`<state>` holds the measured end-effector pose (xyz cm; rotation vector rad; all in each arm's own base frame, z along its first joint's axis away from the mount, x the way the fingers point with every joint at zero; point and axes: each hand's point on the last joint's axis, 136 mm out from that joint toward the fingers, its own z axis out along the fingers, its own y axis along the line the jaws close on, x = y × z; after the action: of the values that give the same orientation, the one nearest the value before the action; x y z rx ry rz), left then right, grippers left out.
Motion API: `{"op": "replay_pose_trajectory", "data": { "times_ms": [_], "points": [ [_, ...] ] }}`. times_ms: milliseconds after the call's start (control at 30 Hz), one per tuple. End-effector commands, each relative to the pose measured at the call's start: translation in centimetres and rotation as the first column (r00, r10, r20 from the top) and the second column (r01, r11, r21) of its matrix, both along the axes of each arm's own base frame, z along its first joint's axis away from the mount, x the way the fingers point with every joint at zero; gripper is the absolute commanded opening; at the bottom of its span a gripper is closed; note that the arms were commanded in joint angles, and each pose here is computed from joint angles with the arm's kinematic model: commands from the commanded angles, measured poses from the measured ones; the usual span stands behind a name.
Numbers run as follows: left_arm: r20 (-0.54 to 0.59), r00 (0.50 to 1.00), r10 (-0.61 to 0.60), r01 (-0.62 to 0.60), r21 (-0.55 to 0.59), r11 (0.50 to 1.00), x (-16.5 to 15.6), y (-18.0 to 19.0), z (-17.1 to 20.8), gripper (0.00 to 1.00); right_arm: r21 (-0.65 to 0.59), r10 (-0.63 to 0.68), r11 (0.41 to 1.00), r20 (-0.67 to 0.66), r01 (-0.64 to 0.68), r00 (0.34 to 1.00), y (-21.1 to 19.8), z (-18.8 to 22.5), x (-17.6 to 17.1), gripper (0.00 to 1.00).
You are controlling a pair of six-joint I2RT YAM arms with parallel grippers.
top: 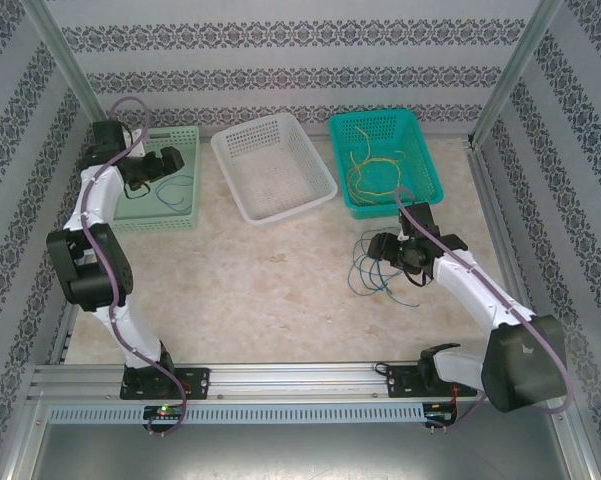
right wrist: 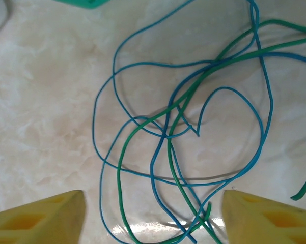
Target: Untangle the cables
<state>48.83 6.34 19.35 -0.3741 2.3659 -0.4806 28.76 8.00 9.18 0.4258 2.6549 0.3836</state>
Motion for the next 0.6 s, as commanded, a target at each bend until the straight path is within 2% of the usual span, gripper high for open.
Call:
{"op": "replay_pose_trajectory", "data": {
  "times_ms": [0,333,567],
  "points": [
    [0.128,0.992,0.008,-0.011,0.026,1.0,-0.8,-1.0,4.7,1.0,-0.022,0.023,0.999,-0.049,-0.024,0.999,-0.2,-1.2,0.0,0.61],
    [0.224,0.97,-0.095,0.073,0.104,0.992,-5.6,-8.0,6.8,1.0,0.02,0.195,0.981,-0.124,-0.194,0.973,4.3,-3.0,0.0,0.47],
    [0.262,0.955,-0.138,0.124,0.069,0.99,-7.6,-10.8,7.3,1.0,0.019,0.259,0.965,-0.19,-0.26,0.947,5.4,-4.7,-1.8,0.45]
  ]
}}
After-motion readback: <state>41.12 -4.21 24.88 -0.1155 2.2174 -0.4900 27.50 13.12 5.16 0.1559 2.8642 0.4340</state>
